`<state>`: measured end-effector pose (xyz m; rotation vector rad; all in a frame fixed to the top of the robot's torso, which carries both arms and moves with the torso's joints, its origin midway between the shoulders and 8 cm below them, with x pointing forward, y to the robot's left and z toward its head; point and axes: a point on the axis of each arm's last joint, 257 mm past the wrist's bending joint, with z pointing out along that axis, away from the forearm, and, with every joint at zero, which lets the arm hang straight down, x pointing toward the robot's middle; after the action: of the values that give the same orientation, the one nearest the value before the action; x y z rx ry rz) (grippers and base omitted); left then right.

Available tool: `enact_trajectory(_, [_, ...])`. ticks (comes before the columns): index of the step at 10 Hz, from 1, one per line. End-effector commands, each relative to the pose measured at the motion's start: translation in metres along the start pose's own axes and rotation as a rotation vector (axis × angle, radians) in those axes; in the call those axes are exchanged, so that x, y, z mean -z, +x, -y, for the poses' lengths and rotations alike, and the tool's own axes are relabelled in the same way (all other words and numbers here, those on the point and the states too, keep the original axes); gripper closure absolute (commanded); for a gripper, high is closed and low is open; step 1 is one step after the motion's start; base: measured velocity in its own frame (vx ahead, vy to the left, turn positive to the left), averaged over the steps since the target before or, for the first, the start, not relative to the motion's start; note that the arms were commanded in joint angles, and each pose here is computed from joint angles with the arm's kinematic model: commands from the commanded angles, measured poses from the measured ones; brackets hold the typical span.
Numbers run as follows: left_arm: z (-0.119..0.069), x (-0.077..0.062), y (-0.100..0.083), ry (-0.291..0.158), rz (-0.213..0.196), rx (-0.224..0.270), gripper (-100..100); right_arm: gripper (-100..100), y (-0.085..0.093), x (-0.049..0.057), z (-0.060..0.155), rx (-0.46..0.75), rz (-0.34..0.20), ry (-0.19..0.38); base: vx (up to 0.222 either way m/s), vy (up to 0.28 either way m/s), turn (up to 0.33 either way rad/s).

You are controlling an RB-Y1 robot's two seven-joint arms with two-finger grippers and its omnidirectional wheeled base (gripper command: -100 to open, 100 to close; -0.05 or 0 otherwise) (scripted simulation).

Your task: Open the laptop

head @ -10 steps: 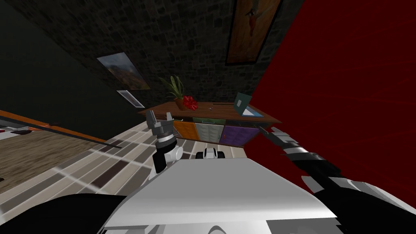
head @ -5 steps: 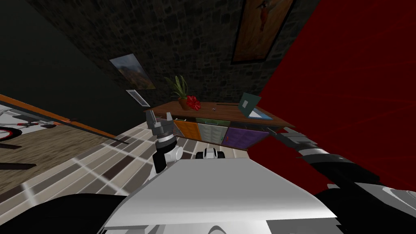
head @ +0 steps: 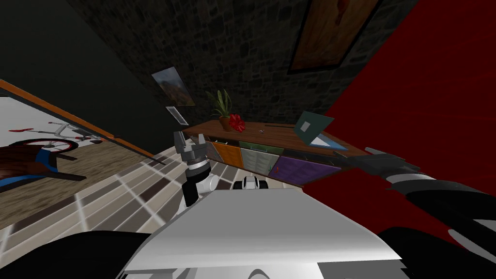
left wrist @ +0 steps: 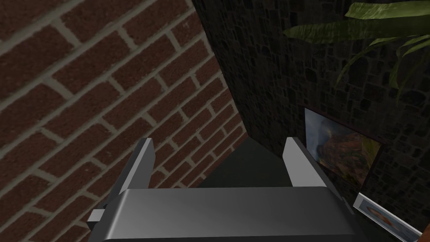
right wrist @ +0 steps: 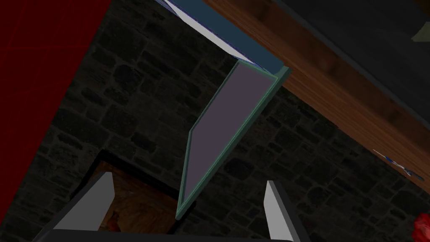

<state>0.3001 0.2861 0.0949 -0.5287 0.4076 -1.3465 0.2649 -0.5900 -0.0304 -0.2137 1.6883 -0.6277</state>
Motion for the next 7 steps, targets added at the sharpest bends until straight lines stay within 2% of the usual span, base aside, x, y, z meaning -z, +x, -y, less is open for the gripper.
enact_trajectory(1, [0.0, 0.0, 0.0, 0.0, 0.0, 0.0, 0, -100, -0.009, -0.005, 0.04, 0.154, -0.033, 0.059, 0.062, 0.073, 0.157])
enact_trajectory(4, [0.0, 0.0, 0.0, 0.0, 0.0, 0.0, 0, -100, -0.027, -0.013, 0.073, 0.302, -0.049, 0.105, 0.066, 0.054, 0.124])
enact_trajectory(7, [0.0, 0.0, 0.0, 0.0, 0.0, 0.0, 0, -100, -0.045, -0.02, 0.095, 0.411, -0.052, 0.14, 0.046, 0.035, 0.099])
